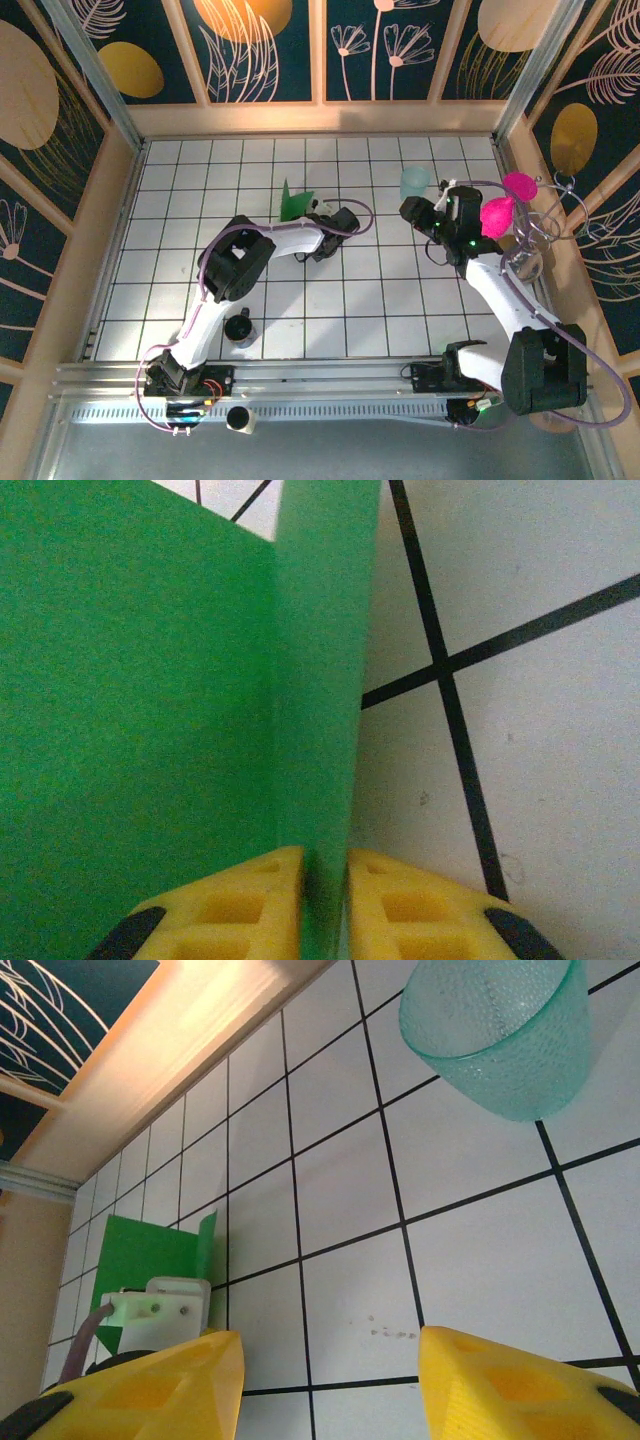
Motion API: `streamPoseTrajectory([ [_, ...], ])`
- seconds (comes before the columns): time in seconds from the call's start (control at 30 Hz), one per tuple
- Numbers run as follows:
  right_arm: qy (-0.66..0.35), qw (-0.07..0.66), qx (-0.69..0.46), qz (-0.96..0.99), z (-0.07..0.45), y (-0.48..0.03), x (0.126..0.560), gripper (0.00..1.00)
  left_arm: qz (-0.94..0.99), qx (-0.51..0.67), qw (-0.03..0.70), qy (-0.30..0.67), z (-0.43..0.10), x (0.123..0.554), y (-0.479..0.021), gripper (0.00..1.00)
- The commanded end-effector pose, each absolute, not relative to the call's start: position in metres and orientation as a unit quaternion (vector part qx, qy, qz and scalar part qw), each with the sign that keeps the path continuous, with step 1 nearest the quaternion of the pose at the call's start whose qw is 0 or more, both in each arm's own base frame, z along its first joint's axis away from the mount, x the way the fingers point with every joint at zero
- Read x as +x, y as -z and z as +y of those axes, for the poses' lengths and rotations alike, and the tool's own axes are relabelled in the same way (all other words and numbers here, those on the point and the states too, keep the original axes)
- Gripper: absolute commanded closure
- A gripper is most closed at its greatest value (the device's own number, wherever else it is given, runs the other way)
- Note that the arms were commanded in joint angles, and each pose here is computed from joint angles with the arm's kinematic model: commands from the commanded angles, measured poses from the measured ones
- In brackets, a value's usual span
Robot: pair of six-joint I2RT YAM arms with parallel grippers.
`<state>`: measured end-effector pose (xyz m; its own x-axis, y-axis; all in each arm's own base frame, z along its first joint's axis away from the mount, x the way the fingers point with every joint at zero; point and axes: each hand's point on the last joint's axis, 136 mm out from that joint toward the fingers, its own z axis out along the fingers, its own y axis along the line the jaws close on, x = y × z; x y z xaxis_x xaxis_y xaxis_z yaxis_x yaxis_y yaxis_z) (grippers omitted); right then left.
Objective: Fold a paper plane with a square sheet of paper (pick it up from the middle)
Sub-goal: Turn over the paper at the center of the table.
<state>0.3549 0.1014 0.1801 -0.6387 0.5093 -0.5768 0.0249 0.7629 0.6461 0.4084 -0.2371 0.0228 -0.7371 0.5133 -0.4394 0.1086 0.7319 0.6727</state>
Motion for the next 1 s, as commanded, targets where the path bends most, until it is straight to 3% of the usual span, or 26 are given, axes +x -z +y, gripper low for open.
streamPoseTrajectory([
  [0.0, -0.313, 0.394, 0.17, 0.847, 0.098, -0.183, 0.352, 0.5, 0.889, 0.177, 0.3, -0.297, -0.248, 0.4, -0.011, 0.77],
  [0.23, -0.318, 0.395, 0.173, 0.844, 0.096, -0.188, 0.354, 0.5, 0.929, 0.137, 0.299, -0.169, -0.282, 0.394, -0.018, 0.65],
  [0.6, -0.33, 0.391, 0.167, 0.843, 0.103, -0.195, 0.376, 0.48, 0.924, 0.078, 0.284, 0.244, -0.372, 0.343, -0.097, 0.52],
  [0.77, -0.362, 0.382, 0.142, 0.839, 0.12, -0.193, 0.382, 0.42, 0.907, 0.072, 0.317, 0.267, -0.354, 0.344, -0.125, 0.42],
  [0.97, -0.369, 0.375, 0.129, 0.841, 0.141, -0.181, 0.38, 0.37, 0.911, 0.025, 0.314, 0.267, -0.298, 0.369, -0.11, 0.36],
])
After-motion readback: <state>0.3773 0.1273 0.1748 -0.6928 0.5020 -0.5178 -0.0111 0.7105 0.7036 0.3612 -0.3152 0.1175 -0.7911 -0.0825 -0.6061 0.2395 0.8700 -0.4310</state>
